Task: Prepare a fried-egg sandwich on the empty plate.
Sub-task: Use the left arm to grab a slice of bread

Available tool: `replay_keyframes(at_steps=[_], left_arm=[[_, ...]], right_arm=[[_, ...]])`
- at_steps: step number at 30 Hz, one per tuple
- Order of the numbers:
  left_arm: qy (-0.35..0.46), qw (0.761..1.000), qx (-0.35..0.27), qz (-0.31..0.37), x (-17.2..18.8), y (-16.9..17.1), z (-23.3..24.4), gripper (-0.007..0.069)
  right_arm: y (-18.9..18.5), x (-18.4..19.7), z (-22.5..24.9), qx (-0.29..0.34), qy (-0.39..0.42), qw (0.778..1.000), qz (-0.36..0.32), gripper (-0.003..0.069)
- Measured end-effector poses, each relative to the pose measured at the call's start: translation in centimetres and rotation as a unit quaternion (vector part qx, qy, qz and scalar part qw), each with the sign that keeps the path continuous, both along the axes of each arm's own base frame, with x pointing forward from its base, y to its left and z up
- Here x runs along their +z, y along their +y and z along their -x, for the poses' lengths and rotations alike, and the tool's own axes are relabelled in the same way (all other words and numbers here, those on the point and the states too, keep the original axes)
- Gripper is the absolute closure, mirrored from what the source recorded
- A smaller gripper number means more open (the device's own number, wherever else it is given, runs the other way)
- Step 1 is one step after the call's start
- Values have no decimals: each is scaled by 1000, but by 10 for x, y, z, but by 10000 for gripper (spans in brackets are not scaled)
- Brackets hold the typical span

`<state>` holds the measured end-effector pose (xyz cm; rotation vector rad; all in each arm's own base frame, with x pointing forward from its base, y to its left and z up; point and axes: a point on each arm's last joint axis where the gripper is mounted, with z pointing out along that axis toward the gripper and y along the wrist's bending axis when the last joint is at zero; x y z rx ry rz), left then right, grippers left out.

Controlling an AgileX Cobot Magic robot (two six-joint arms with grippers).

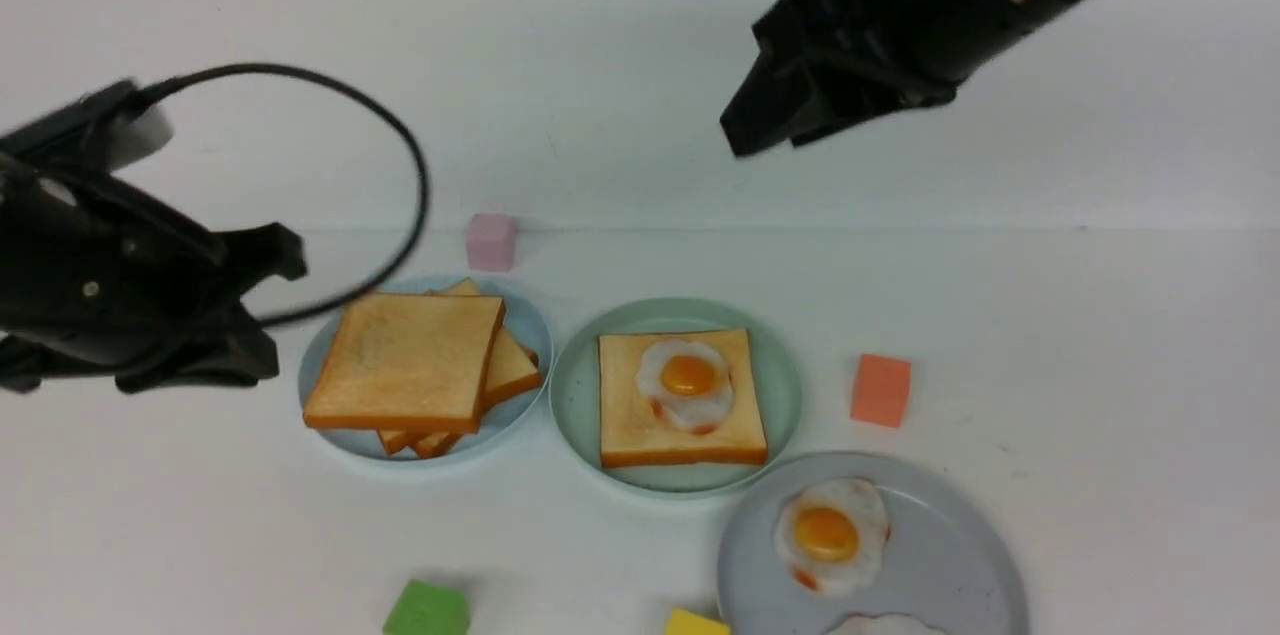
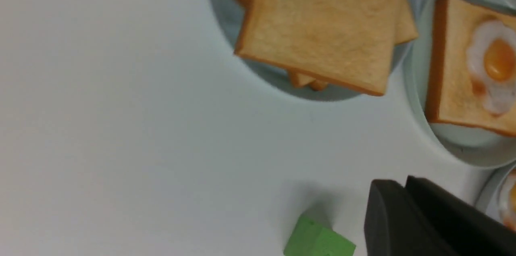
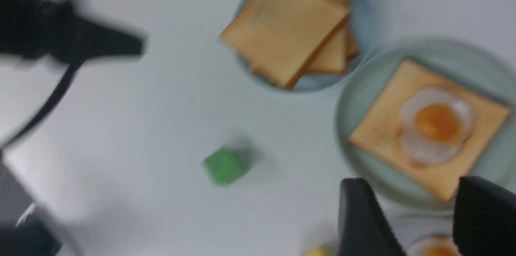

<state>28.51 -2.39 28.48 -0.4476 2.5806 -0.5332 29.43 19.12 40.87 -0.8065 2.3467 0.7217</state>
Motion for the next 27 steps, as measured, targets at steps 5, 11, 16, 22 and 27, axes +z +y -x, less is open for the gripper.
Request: replay_keyframes(at_steps=[5,11,16,22,27], left_arm=[[22,998,13,61,-34,25,-26,431],[32,995,23,89,-80,42,-53,220],[25,994,8,105,-111,42,-71,144],[6,992,9,128,-127,41,-84,141],[9,992,4,129,-136,41,-86,192]], right_arm=[[16,-31,37,56,23,998,18,360],[32,-57,76,107,38,993,32,363],[37,-64,85,122,47,991,37,363],[37,-64,85,121,44,991,36,363],[37,-63,85,120,43,991,35,363]])
